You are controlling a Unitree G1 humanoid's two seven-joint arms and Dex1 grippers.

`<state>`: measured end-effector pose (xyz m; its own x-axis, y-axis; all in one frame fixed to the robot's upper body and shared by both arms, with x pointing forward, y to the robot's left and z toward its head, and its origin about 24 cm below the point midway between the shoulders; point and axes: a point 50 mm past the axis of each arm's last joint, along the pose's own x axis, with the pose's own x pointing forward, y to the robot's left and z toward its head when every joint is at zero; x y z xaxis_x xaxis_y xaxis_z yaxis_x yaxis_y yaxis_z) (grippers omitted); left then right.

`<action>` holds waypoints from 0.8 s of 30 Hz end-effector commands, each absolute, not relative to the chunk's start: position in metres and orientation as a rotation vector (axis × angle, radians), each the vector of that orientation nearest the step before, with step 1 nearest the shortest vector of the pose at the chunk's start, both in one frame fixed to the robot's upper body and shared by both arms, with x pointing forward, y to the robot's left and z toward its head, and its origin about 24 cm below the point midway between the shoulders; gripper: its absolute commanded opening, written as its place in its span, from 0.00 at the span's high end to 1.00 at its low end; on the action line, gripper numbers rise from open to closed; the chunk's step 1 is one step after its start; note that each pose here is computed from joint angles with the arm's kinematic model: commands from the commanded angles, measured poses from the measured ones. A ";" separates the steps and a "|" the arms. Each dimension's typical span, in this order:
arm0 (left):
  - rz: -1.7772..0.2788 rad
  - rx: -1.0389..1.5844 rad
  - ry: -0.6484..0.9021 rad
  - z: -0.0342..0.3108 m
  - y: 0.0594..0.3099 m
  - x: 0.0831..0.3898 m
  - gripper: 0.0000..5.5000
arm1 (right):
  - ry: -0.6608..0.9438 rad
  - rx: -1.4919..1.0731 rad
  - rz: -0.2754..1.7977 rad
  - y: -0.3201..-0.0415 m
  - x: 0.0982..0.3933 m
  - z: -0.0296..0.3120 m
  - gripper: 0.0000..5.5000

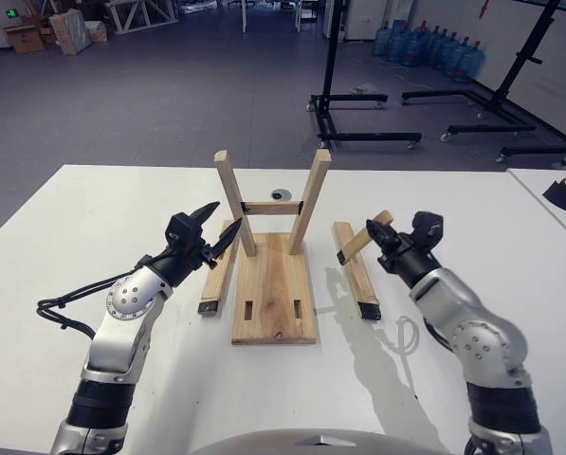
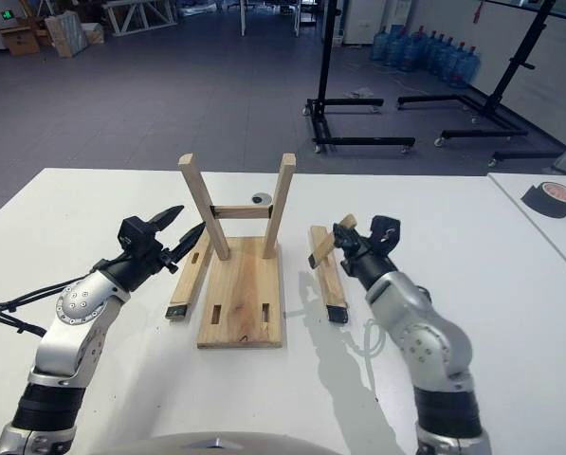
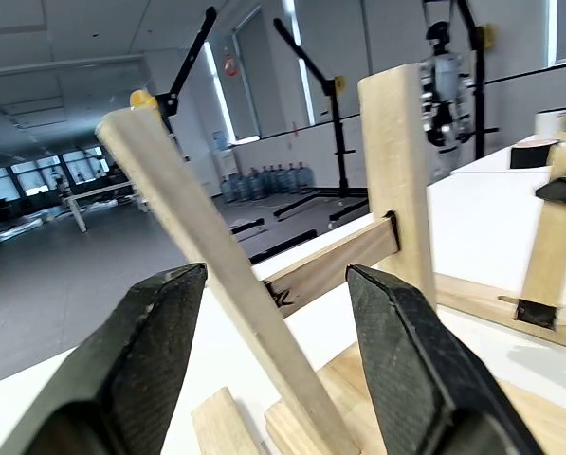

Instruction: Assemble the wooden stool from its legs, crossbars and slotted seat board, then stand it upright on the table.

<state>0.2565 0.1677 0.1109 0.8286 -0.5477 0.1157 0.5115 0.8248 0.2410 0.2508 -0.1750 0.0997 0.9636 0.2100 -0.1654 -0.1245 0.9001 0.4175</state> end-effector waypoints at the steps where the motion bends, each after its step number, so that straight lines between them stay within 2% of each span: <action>1: -0.537 0.218 -0.196 0.112 0.169 0.261 0.51 | 0.119 0.348 0.098 -0.181 0.254 0.107 0.93; 7: -0.508 0.218 -0.197 0.108 0.169 0.262 0.51 | 0.066 0.318 0.063 -0.189 0.262 0.116 0.93; 15: -0.454 0.203 -0.195 0.107 0.171 0.266 0.51 | 0.129 0.314 0.085 -0.178 0.266 0.101 0.93; 24: -0.441 0.259 -0.198 0.106 0.170 0.266 0.51 | 0.199 0.262 0.042 -0.180 0.260 0.083 0.93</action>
